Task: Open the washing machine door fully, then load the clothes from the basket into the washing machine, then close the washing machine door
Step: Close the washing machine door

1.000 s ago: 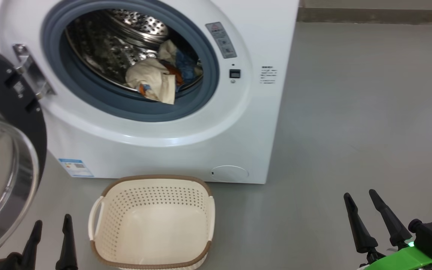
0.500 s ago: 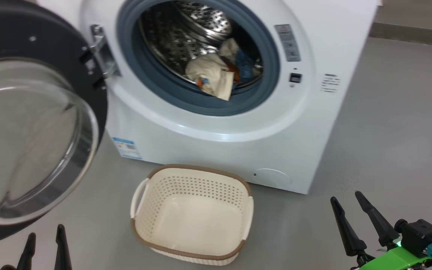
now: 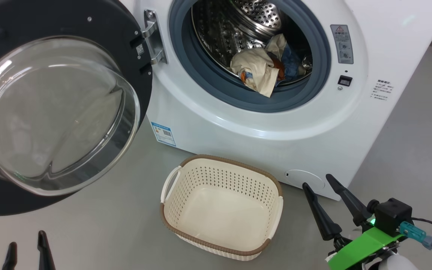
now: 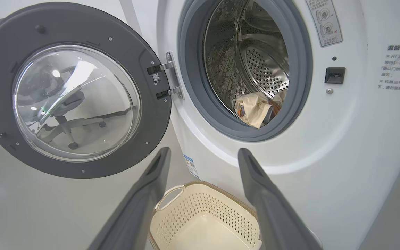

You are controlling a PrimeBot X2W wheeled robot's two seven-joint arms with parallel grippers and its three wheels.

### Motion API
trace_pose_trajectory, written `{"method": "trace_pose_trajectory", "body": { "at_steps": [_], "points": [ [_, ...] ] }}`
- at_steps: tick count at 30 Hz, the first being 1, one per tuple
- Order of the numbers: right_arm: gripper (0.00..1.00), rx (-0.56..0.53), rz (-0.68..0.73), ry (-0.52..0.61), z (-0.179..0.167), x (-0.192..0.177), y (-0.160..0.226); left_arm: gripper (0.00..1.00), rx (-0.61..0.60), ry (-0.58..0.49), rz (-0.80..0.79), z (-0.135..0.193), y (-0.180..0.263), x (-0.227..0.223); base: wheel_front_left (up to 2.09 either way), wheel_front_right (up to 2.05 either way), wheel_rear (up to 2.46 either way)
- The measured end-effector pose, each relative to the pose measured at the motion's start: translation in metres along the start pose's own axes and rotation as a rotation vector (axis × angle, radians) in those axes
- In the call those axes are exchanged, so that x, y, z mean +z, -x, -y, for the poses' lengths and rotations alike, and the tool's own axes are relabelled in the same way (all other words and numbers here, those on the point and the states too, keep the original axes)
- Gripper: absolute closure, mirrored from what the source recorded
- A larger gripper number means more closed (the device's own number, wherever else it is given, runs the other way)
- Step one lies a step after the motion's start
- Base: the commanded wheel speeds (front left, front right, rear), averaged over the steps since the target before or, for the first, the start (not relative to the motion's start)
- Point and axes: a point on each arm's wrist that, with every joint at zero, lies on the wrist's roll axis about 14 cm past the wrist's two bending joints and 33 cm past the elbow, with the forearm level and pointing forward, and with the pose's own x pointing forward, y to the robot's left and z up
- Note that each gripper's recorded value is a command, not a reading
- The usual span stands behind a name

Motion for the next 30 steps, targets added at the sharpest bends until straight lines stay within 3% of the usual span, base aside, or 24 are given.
{"method": "trace_pose_trajectory", "body": {
  "at_steps": [16,17,18,19,20,24,30],
  "points": [
    [0.0,0.044,-0.02,-0.007,-0.005,-0.006,-0.013,0.01,0.038,0.011,0.028,-0.008,0.001,0.01,0.0,0.0,0.0],
    [0.0,0.044,-0.02,-0.007,-0.005,-0.006,-0.012,0.53,0.038,0.018,0.032,-0.008,0.0,0.011,0.0,0.0,0.0],
    [0.0,0.043,-0.02,-0.008,-0.005,-0.006,-0.012,0.69,0.036,0.02,0.04,-0.007,0.0,0.013,0.0,0.0,0.0],
    [0.0,0.042,-0.02,-0.009,-0.004,-0.006,-0.012,0.94,0.035,0.019,0.052,-0.006,-0.001,0.017,0.0,0.0,0.0],
    [0.0,0.04,-0.021,-0.01,-0.003,-0.006,-0.013,1.0,0.035,0.016,0.065,-0.007,-0.002,0.021,0.0,0.0,0.0],
    [0.0,0.024,-0.016,-0.016,0.002,-0.006,-0.013,1.0,0.037,0.004,0.15,-0.01,-0.009,0.05,0.0,0.0,0.0],
    [0.0,0.011,-0.017,-0.032,0.007,-0.01,-0.014,1.0,-0.004,-0.011,0.398,-0.019,-0.037,0.143,0.0,0.0,0.0]
  ]
}}
